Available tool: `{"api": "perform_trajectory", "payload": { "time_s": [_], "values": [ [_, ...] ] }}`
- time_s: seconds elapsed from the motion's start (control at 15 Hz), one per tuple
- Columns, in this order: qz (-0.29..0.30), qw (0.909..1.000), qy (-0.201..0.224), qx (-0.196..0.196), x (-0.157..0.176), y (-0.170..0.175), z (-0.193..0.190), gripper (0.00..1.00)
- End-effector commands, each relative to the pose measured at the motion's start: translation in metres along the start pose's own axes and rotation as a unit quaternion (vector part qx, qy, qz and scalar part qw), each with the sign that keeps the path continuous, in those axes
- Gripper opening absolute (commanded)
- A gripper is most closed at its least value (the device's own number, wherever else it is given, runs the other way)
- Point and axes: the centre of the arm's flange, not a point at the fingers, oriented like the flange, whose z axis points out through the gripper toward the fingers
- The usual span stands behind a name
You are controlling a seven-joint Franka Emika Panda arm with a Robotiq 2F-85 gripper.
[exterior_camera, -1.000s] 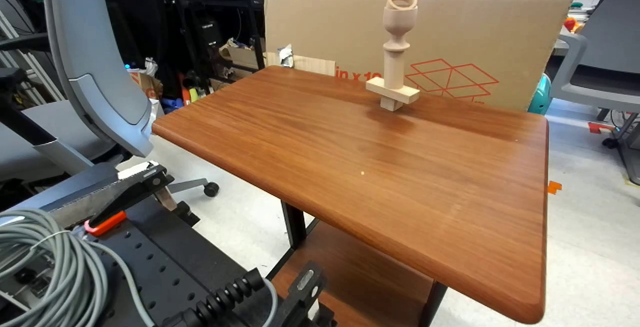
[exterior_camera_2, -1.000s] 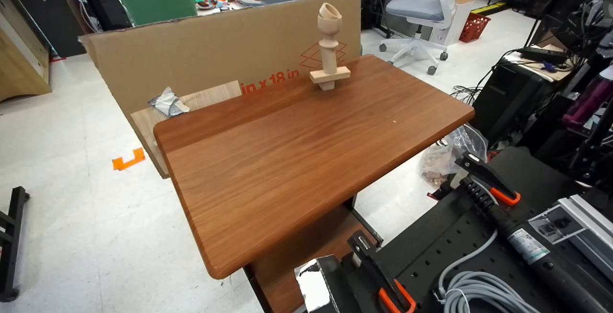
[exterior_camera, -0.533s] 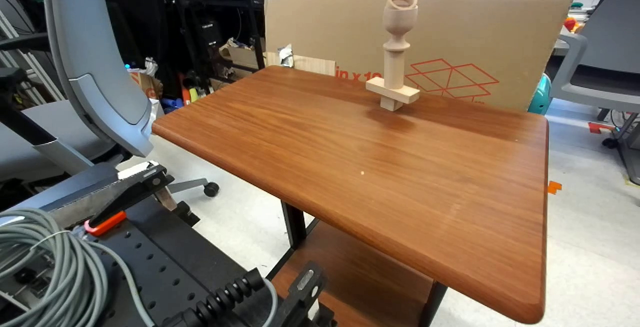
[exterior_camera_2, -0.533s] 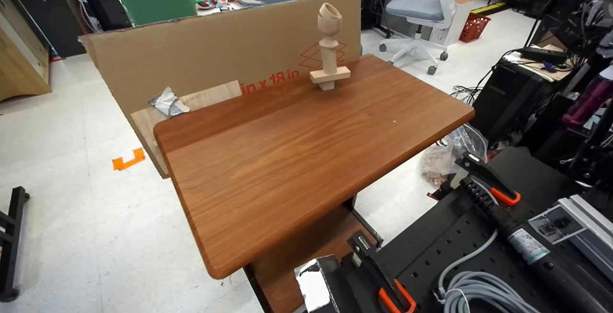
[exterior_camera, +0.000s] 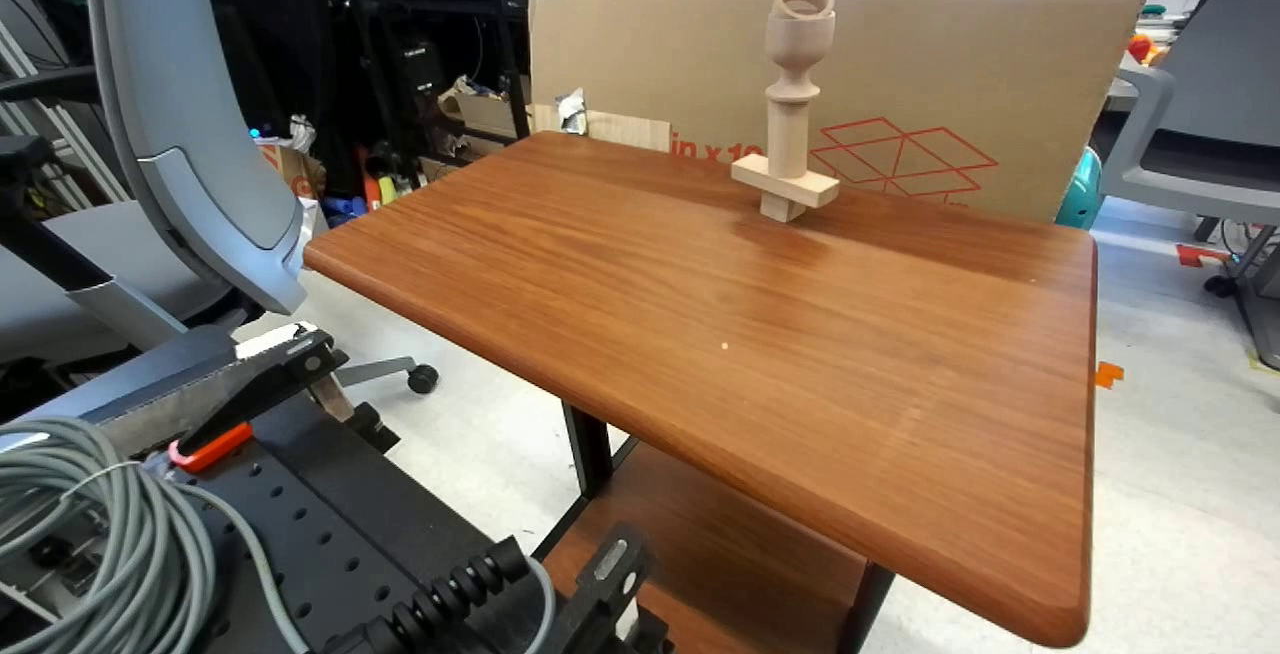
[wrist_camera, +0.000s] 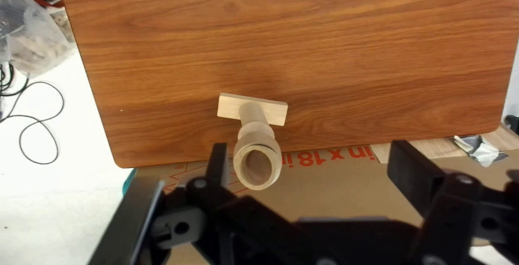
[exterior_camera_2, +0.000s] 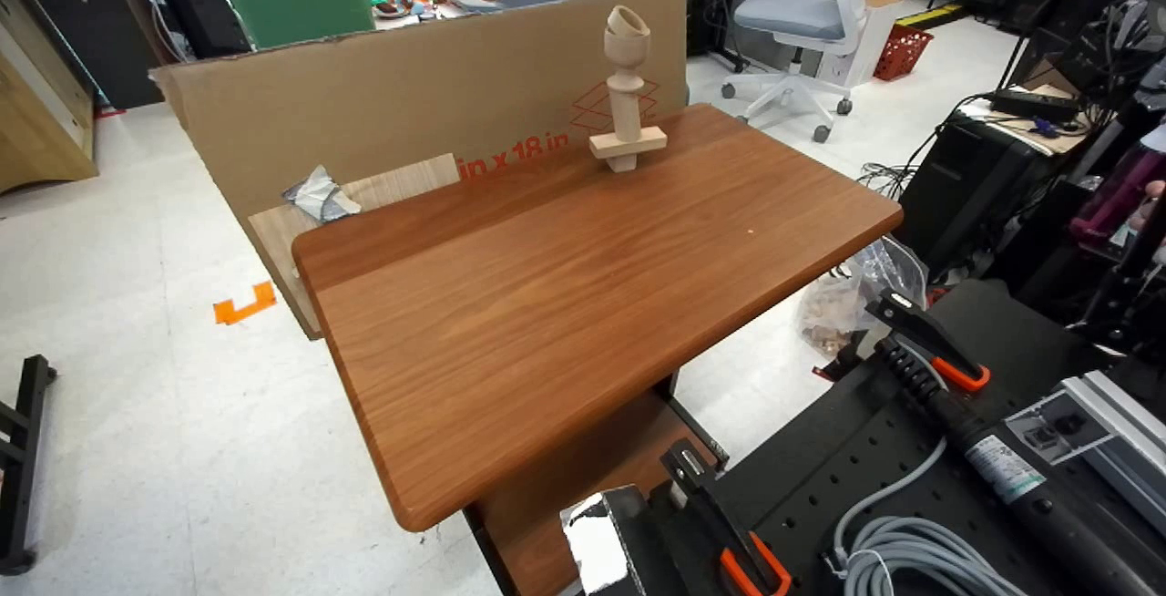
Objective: Unstack the wooden blocks
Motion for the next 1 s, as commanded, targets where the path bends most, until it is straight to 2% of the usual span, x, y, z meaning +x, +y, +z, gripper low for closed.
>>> {"api": "perform_trajectory", "payload": {
  "time_s": [0.0,0.93],
  "values": [
    [-0.001,0.9999,-0.005,-0.012,0.027,0.011,0.012,1.00],
    [0.008,0.9990,-0.039,-0.020,0.069,0.008,0.074,1.00]
  ]
}}
